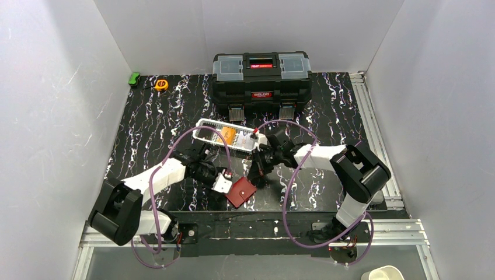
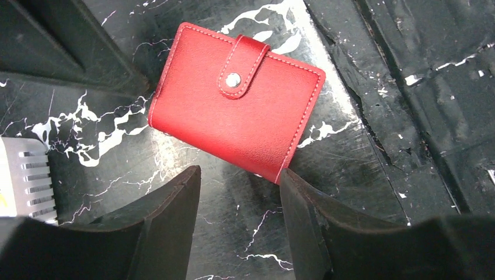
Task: Put the credit cards into the card holder
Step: Open the card holder at the center of the board.
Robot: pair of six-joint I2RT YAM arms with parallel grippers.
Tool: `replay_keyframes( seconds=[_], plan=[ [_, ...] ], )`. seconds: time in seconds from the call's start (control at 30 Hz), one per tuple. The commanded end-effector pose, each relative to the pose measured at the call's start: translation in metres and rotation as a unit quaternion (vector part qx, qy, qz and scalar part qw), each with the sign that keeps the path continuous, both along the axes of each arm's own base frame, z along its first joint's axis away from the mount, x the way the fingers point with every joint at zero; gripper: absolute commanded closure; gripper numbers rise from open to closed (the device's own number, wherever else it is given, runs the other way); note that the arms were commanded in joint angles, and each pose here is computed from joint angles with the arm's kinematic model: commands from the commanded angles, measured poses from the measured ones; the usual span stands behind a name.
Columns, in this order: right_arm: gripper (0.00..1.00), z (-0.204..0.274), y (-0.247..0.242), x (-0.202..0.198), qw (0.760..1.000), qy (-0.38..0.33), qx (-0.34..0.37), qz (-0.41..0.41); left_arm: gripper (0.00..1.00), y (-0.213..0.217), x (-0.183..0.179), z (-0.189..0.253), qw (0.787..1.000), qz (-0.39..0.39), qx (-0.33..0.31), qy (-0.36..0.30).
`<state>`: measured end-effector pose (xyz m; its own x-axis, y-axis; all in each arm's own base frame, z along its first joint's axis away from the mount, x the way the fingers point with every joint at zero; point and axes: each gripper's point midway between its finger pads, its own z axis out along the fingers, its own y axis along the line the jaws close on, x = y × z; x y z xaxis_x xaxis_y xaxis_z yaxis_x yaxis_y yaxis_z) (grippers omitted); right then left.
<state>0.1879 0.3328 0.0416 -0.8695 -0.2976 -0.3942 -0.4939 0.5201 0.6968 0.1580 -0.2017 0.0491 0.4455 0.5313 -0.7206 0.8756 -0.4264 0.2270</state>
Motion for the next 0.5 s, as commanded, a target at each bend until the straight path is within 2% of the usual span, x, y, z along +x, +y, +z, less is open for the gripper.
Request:
replay_keyframes(
  seconds=[0.0,0.17,0.2,0.23,0.27,0.3,0.37,0.47],
  plan=[
    [0.99,0.014,0.008,0.017,0.999,-0.045,0.000,0.023,0.50,-0.004,-0.001,0.008,1.000,0.024,-0.011,0.013],
    [0.99,0.022,0.003,0.013,0.998,-0.058,0.002,0.024,0.46,-0.008,0.009,0.026,0.990,0.124,-0.008,0.071],
    [0.90,0.022,-0.001,0.010,0.998,-0.054,-0.003,0.023,0.45,-0.008,0.007,0.029,0.987,0.133,-0.009,0.085],
    [0.71,0.020,-0.005,0.006,0.999,-0.049,-0.008,0.022,0.43,-0.009,0.003,0.031,0.987,0.132,-0.012,0.092],
    [0.58,0.018,-0.010,0.001,0.999,-0.043,-0.013,0.018,0.42,-0.008,-0.003,0.030,0.987,0.127,-0.015,0.097],
    [0.50,0.017,-0.016,-0.005,0.999,-0.037,-0.016,0.014,0.42,-0.008,-0.005,0.031,0.989,0.116,-0.021,0.089],
    [0.39,0.015,-0.027,-0.015,0.999,-0.029,-0.024,0.002,0.41,-0.003,-0.009,0.021,0.993,0.098,-0.020,0.066],
    [0.32,0.018,-0.039,-0.033,1.000,-0.008,-0.016,-0.007,0.42,-0.001,-0.004,0.010,0.996,0.078,-0.012,0.033]
  ],
)
